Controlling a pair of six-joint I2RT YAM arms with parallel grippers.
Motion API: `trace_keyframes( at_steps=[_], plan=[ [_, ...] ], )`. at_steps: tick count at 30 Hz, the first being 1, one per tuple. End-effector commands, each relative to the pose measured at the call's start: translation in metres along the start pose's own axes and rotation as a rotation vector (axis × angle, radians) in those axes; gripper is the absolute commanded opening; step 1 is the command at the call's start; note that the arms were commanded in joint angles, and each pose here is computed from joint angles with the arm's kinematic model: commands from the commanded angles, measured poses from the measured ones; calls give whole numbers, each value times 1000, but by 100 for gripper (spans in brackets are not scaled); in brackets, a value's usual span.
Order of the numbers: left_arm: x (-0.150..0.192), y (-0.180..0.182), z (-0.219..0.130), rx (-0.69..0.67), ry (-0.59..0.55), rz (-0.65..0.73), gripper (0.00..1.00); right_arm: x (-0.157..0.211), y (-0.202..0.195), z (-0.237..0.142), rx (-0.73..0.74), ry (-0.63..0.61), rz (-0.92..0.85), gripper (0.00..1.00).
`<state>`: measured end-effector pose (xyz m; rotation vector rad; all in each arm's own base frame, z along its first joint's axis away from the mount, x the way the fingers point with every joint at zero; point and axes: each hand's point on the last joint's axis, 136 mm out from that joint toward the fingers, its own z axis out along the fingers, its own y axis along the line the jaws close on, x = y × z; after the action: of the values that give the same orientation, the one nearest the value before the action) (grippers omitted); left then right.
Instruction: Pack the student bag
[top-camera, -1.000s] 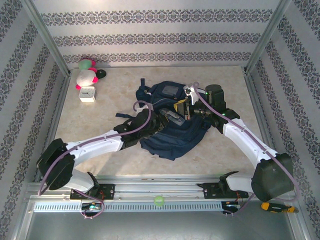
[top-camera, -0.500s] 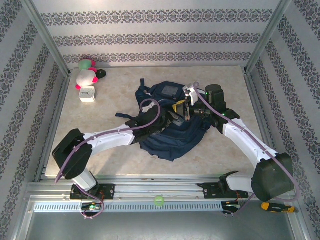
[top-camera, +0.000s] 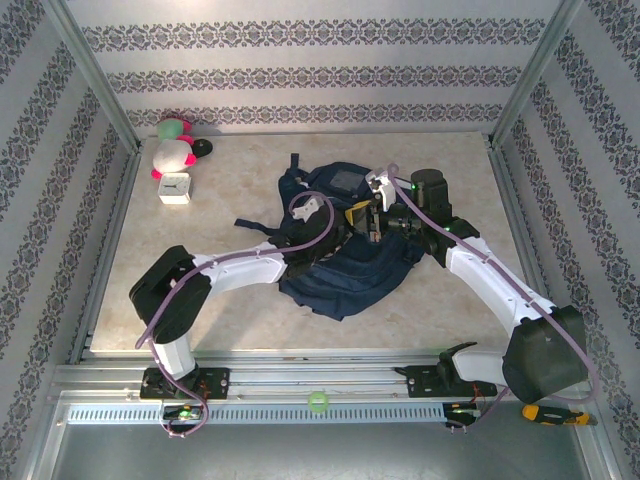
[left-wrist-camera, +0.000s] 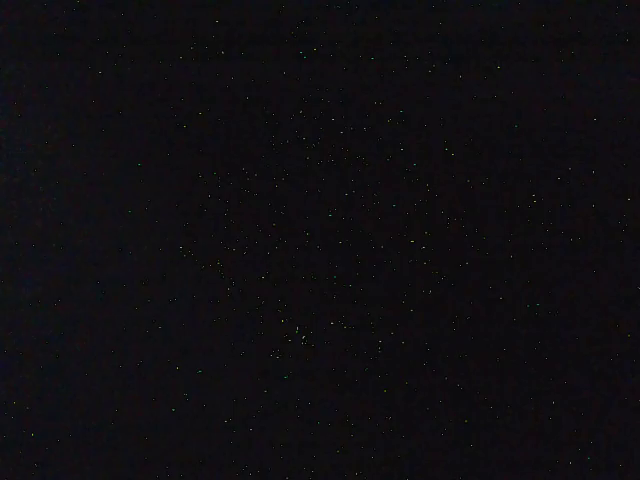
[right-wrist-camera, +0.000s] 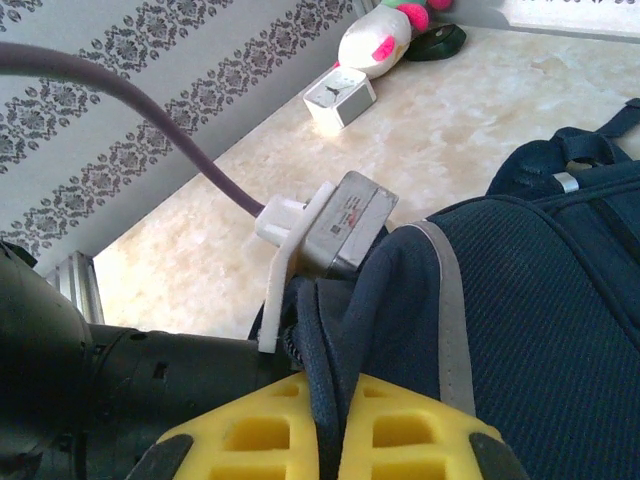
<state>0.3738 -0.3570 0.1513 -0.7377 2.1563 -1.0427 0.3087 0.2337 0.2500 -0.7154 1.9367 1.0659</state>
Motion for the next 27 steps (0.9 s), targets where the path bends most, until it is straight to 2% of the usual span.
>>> trace_keyframes(
  at_steps=[1, 7, 15, 22, 27],
  plan=[
    [-2, -22, 4, 77, -25, 9, 13, -46, 52, -11, -187, -135, -187, 2],
    [-3, -16, -16, 68, -3, 30, 19, -41, 32, -7, -121, -122, -161, 2],
    [-7, 33, -79, -52, 31, 77, 28, -35, 17, -2, -85, -107, -142, 2],
    [-47, 50, -132, -96, -98, 111, 31, -25, 9, 3, -77, -75, -119, 2],
    [-78, 64, -150, -131, -191, 106, 32, 5, 10, 11, -96, 1, -96, 3]
  ],
)
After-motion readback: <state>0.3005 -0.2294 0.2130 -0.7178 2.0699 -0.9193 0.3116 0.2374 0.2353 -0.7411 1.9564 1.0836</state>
